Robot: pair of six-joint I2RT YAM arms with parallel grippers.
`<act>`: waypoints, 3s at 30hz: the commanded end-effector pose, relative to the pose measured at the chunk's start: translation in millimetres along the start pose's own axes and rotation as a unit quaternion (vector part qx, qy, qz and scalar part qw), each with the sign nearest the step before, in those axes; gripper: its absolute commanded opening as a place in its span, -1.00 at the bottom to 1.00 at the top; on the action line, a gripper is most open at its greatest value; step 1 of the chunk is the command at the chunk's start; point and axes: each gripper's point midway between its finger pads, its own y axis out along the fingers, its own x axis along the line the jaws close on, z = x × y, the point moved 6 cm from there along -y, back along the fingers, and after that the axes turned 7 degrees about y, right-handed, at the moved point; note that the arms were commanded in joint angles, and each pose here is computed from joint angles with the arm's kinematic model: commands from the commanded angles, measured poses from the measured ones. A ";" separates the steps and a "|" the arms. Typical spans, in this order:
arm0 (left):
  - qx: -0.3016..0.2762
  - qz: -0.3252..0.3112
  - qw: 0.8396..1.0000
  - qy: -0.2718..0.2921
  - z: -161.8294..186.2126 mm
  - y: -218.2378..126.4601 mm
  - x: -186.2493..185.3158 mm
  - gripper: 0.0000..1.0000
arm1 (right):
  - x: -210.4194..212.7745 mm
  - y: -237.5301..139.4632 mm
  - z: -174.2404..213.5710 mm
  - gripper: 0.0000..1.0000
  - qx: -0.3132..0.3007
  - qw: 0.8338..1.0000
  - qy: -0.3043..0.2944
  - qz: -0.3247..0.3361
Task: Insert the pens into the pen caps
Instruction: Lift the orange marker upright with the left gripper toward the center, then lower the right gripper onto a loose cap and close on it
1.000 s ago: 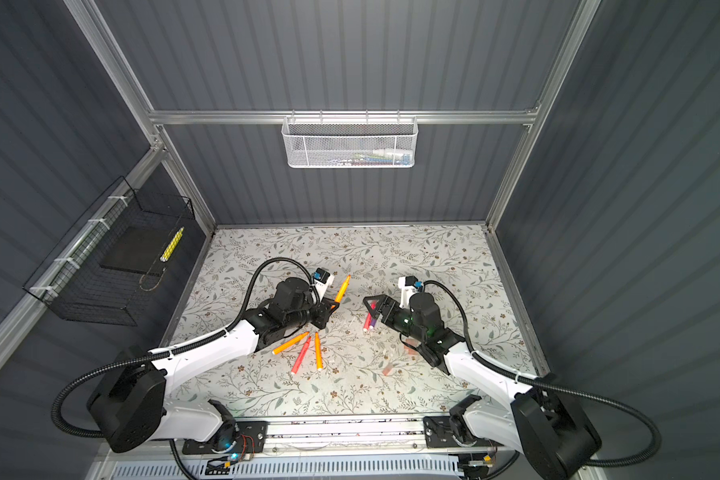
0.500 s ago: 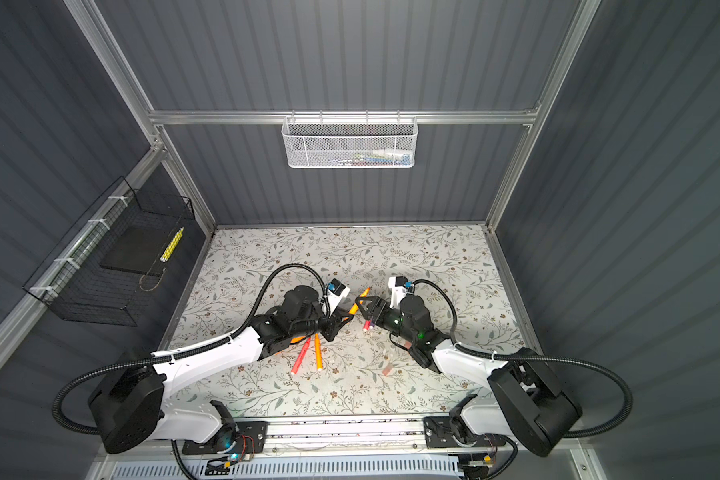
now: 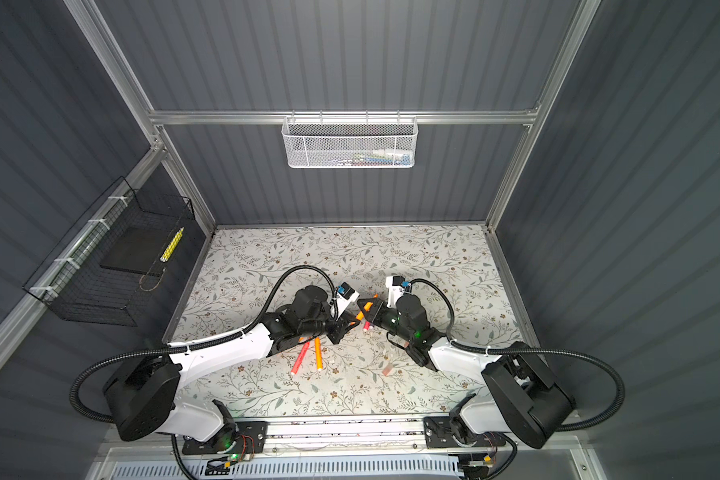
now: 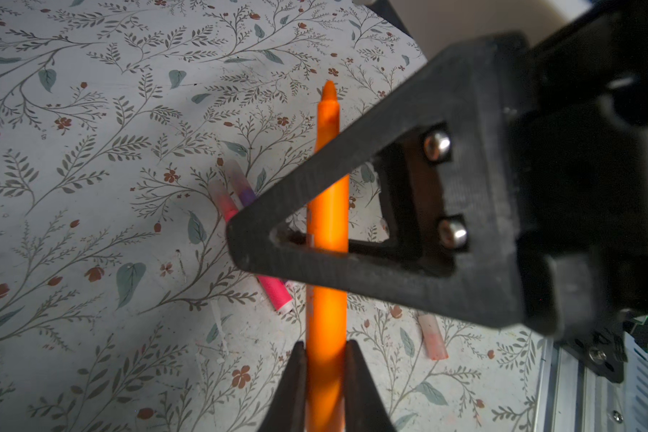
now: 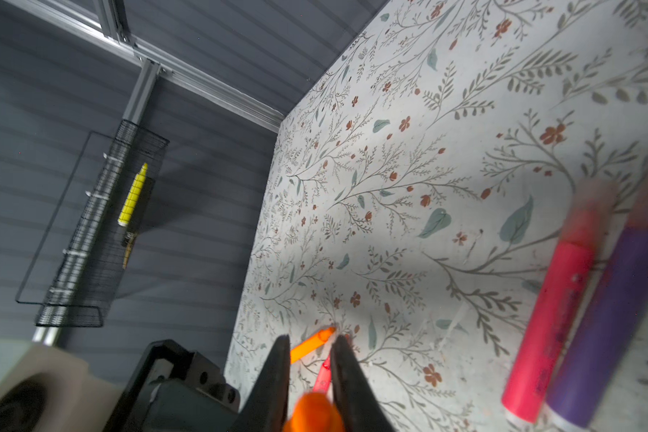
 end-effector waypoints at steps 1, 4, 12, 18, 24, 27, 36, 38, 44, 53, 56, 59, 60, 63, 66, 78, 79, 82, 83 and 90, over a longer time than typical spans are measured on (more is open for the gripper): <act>-0.004 0.005 1.000 0.016 -9.5 0.0 -2.9 -1.00 | 7.6 5.0 -4.1 -0.72 -0.002 1.000 0.001 -0.006; -0.005 0.004 1.000 0.017 -8.9 -0.7 -2.9 -1.00 | 10.1 5.9 -3.0 -0.86 0.002 1.000 -0.001 -0.010; -0.007 0.005 1.000 0.011 -6.1 3.0 -2.5 -0.27 | 17.1 5.4 2.7 -0.99 0.003 1.000 -0.007 -0.014; -0.001 -0.005 1.000 0.003 -4.2 7.4 1.0 -0.16 | 23.7 8.5 9.7 -1.00 0.009 1.000 -0.008 -0.021; 0.004 -0.015 1.000 -0.001 -4.3 8.6 3.5 -0.62 | 24.2 10.0 12.2 -1.00 0.012 1.000 -0.006 -0.020; 0.004 -0.033 0.999 -0.009 -4.7 7.3 7.5 -1.00 | 23.5 8.3 11.8 -0.63 0.008 1.000 -0.004 -0.017; -0.039 -0.133 0.986 -0.096 -1.3 -21.4 48.5 -1.00 | 20.5 -44.5 -11.7 0.42 -0.061 0.989 -0.031 0.130; -0.046 -0.154 0.976 -0.149 7.2 -30.0 71.7 -1.00 | 13.0 -62.4 -12.2 0.44 -0.078 0.984 -0.031 0.160; -0.048 -0.211 0.957 -0.195 22.4 -42.9 97.0 -1.00 | -12.7 -100.9 4.2 0.41 -0.070 0.973 -0.027 0.219; -0.069 -0.237 0.953 -0.174 18.2 -60.6 96.2 -1.00 | -50.6 -121.0 47.8 0.35 0.012 0.959 -0.051 0.279; -0.069 -0.239 0.953 -0.173 18.6 -60.9 96.7 -1.00 | -68.3 -129.1 58.7 0.26 0.033 0.945 -0.048 0.321; -0.066 -0.237 0.954 -0.173 17.9 -58.3 97.2 -1.00 | -75.7 -128.9 68.7 0.19 0.049 0.945 -0.046 0.321; -0.064 -0.235 0.954 -0.173 18.3 -57.2 97.2 -1.00 | -78.3 -129.3 71.0 0.17 0.053 0.943 -0.046 0.326; -0.063 -0.231 0.955 -0.175 17.8 -55.8 96.8 -1.00 | -83.9 -130.5 77.1 0.14 0.063 0.936 -0.047 0.343; -0.064 -0.230 0.955 -0.176 17.9 -56.0 96.8 -1.00 | -82.7 -126.0 82.8 0.14 0.078 0.936 -0.050 0.338; -0.065 -0.214 0.959 -0.173 15.7 -54.4 93.9 -1.00 | -73.0 -97.6 95.2 0.03 0.094 0.903 -0.103 0.406; -0.066 -0.214 0.959 -0.172 15.2 -54.3 93.4 -1.00 | -76.8 -94.5 97.8 0.02 0.099 0.896 -0.108 0.419; -0.067 -0.210 0.960 -0.173 14.1 -54.4 92.6 -1.00 | -76.5 -90.2 100.6 -0.02 0.102 0.891 -0.116 0.428; -0.068 -0.207 0.961 -0.172 13.4 -54.5 91.8 -1.00 | -76.8 -90.4 101.1 -0.03 0.100 0.887 -0.120 0.435; -0.073 -0.198 0.962 -0.171 11.8 -55.0 89.9 -1.00 | -83.0 -92.8 100.7 -0.16 0.082 0.862 -0.141 0.480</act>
